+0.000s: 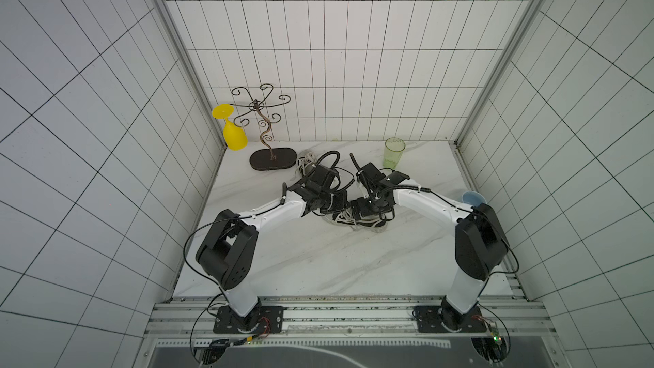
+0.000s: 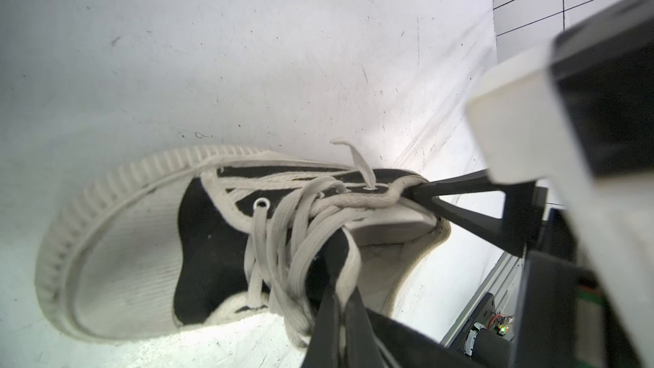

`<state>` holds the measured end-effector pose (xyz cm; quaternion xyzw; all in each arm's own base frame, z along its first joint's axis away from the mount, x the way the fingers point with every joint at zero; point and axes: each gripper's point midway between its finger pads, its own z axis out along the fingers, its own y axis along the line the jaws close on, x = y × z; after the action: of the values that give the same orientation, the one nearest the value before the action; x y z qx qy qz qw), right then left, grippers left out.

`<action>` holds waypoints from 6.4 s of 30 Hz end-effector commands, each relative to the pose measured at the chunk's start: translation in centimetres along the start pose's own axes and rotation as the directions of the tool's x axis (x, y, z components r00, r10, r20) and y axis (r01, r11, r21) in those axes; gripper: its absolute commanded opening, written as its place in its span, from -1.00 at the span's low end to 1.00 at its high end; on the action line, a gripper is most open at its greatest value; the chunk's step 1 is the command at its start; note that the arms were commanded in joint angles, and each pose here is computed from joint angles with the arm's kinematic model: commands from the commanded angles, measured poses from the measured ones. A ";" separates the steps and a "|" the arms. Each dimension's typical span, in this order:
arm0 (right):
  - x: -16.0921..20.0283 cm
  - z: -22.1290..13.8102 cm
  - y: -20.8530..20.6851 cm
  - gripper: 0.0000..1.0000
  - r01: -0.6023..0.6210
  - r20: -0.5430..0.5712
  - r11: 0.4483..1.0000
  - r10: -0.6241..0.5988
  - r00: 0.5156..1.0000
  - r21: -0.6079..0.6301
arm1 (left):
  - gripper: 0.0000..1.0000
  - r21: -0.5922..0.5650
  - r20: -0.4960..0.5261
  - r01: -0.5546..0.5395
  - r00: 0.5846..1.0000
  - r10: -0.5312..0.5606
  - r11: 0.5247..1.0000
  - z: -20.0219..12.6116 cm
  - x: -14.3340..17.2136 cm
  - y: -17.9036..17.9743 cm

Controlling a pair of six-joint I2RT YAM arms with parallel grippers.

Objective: Insert the insole into the shoe
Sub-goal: Insert the insole into the shoe, then move the shoe to the center of the board, then adjust the shoe at the center of the board.

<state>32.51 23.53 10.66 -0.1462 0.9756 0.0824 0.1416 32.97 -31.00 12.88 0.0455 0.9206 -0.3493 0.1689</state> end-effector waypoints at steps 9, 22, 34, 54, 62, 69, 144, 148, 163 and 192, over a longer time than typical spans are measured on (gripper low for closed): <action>-1.9 -3.6 -2.6 0.28 -0.062 0.049 0.997 0.064 0.997 -0.046 | -1.00 0.018 0.029 -0.044 0.999 0.043 0.999 -0.2 -0.8 -1.0; 2.8 3.1 -4.9 -0.20 -0.029 -0.092 0.998 0.034 0.995 0.056 | -1.00 0.031 0.036 -0.062 0.997 0.061 0.998 -0.4 -1.3 -1.8; 4.2 7.4 -5.8 -0.05 -0.007 -0.152 0.990 0.028 0.988 0.141 | -1.00 0.038 0.028 -0.100 0.995 0.099 0.994 -0.3 -1.4 -2.5; -0.1 2.4 -6.6 -0.17 -0.083 -0.060 0.991 0.089 0.994 0.101 | -1.00 0.009 0.003 -0.136 0.991 0.136 0.991 0.3 -0.7 -2.1; 1.8 5.4 -8.8 -0.25 -0.032 -0.086 0.963 0.057 0.995 0.266 | -1.00 0.053 -0.008 -0.198 0.980 0.199 0.979 0.2 -0.4 -3.5; 6.1 9.0 -7.7 -0.32 0.025 -0.179 0.958 0.028 0.983 0.285 | -1.00 0.076 -0.031 -0.216 0.975 0.219 0.973 0.3 0.2 -3.8; -5.2 4.3 -3.2 -1.00 -0.539 0.134 0.748 0.624 0.770 -0.388 | -0.03 -0.372 0.402 -0.113 0.875 0.269 0.921 -8.5 -8.9 3.5; -9.3 5.4 -2.6 -1.00 -0.509 0.197 0.783 0.596 0.778 -0.358 | -0.04 -0.437 0.464 0.041 0.867 0.185 0.899 -11.9 -7.7 8.5; -21.2 8.0 -0.1 -1.00 -0.401 0.383 0.865 0.495 0.779 -0.302 | 0.02 -0.357 0.288 0.194 0.953 -0.090 0.914 -10.9 -6.0 14.9; -18.5 6.6 0.1 -1.00 -0.259 0.392 0.950 0.309 0.867 -0.175 | -0.66 -0.342 0.159 -0.066 0.979 0.127 0.937 -0.4 -14.7 15.1</action>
<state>51.67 29.82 6.80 0.0213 0.9319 0.1928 0.3065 49.63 -16.69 7.13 -0.0283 0.9534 -0.1593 0.2548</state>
